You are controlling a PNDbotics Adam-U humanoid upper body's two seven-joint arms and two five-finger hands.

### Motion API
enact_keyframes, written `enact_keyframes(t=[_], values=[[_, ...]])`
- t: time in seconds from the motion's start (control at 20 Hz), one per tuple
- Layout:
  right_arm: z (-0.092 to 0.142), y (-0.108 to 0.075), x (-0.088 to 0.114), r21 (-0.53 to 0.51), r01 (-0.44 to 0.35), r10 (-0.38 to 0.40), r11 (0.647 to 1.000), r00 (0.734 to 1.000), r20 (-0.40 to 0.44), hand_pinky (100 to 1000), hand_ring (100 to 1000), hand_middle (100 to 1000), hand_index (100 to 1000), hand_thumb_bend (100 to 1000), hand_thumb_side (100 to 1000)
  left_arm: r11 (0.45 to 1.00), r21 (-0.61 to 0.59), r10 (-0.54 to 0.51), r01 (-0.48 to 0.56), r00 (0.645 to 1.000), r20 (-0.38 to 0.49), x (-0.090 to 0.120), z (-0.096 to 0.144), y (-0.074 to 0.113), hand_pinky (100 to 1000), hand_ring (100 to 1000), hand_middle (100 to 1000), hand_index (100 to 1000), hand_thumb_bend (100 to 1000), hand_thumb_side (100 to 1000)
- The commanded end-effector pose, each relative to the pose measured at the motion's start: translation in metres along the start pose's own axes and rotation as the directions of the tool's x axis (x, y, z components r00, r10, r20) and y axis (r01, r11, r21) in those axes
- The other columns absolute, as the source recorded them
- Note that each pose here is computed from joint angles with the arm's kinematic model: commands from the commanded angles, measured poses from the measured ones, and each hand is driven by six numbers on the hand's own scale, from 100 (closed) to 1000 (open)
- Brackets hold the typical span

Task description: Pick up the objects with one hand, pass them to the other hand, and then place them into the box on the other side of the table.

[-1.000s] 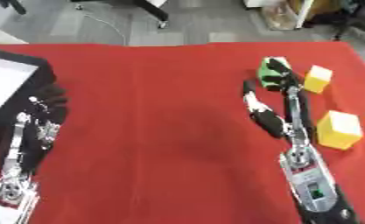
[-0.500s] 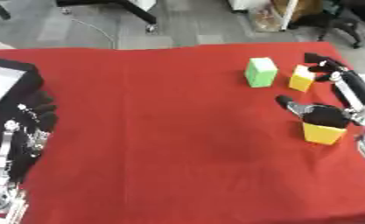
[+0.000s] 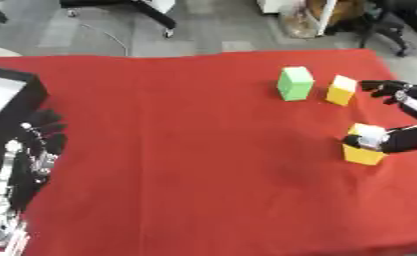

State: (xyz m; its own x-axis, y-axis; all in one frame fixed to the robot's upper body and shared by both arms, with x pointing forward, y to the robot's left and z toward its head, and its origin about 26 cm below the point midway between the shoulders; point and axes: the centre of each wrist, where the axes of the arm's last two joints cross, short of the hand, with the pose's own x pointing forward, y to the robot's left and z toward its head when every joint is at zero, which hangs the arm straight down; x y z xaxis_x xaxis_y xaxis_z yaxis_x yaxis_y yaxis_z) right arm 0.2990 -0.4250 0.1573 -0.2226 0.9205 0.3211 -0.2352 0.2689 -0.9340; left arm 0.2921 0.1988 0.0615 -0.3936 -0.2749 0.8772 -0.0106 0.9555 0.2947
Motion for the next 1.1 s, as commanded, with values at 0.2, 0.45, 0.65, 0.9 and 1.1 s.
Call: enact_keyframes(t=[0.2, 0.45, 0.65, 0.9, 1.1], values=[[0.002, -0.012, -0.015, 0.102, -0.069, 0.076, 0.992, 0.994, -0.074, 870, 920, 912, 999, 599, 449, 1.0, -0.016, -0.019, 0.019, 1.0, 0.015, 0.002, -0.001, 0.003, 715, 764, 736, 859, 597, 703], [-0.001, -0.01, -0.032, 0.175, -0.04, 0.062, 0.984, 0.99, -0.128, 873, 921, 906, 999, 549, 405, 1.0, -0.016, -0.02, 0.02, 1.0, 0.015, 0.002, -0.001, 0.004, 715, 764, 737, 859, 596, 704], [-0.001, -0.009, -0.044, 0.205, -0.014, 0.051, 0.979, 0.983, -0.174, 874, 921, 905, 999, 573, 426, 1.0, -0.015, -0.019, 0.02, 1.0, 0.014, 0.002, -0.001, 0.004, 715, 765, 737, 859, 595, 704], [0.0, -0.006, -0.057, 0.203, 0.005, 0.042, 0.979, 0.973, -0.228, 875, 921, 902, 998, 561, 420, 1.0, -0.013, -0.018, 0.018, 1.0, 0.014, 0.001, -0.001, 0.004, 715, 765, 737, 859, 593, 704], [0.0, -0.004, -0.066, 0.18, 0.008, 0.041, 0.984, 0.963, -0.268, 874, 918, 895, 994, 556, 412, 1.0, -0.013, -0.017, 0.018, 1.0, 0.013, 0.001, -0.001, 0.004, 715, 765, 737, 859, 592, 705]])
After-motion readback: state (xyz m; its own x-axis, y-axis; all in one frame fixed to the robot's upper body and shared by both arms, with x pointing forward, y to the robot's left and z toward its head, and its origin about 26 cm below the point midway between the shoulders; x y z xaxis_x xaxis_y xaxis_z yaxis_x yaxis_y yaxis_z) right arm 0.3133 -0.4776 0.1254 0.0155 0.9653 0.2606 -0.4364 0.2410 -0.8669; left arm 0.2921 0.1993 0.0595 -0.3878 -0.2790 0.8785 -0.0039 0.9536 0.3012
